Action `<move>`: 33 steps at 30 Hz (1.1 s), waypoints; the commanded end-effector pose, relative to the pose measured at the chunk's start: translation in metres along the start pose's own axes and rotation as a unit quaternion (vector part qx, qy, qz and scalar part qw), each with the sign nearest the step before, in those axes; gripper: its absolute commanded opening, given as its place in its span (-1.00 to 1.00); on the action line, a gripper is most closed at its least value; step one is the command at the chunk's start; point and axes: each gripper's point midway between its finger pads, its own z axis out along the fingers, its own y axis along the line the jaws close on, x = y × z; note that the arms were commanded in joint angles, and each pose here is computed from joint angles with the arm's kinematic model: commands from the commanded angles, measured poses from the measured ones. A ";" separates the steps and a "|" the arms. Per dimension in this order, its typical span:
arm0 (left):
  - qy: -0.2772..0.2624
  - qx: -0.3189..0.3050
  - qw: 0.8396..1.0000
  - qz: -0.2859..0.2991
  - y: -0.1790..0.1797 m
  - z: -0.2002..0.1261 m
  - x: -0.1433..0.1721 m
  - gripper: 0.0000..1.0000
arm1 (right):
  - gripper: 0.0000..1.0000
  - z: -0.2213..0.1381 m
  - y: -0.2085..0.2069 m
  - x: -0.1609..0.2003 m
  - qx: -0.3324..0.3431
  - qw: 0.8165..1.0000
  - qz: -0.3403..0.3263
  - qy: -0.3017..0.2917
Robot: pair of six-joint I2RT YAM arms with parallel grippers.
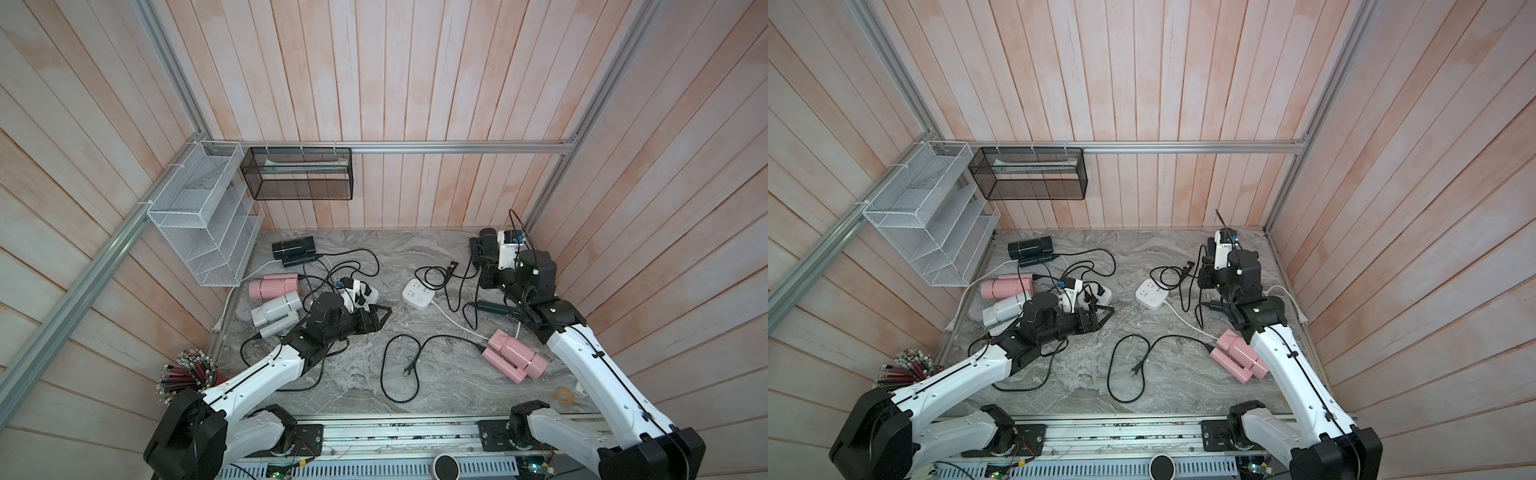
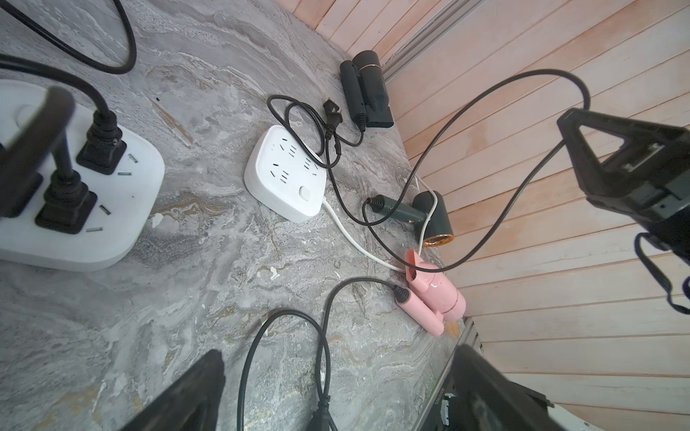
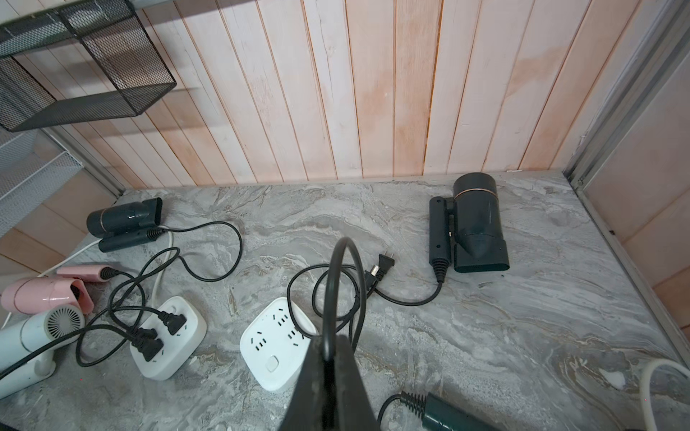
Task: Charge the blow dryers
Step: Pick up the charging cable from the center of the board, then place the charging cable at the center of the board.
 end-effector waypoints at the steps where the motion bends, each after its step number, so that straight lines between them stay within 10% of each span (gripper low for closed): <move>1: 0.000 0.016 1.000 0.016 -0.013 0.003 -0.006 0.93 | -0.87 -0.003 0.003 -0.003 -0.009 1.000 0.001 0.000; 33: 0.002 0.010 1.000 0.017 -0.007 0.005 -0.001 0.93 | -0.89 -0.111 0.030 -0.151 -0.022 0.988 0.005 -0.153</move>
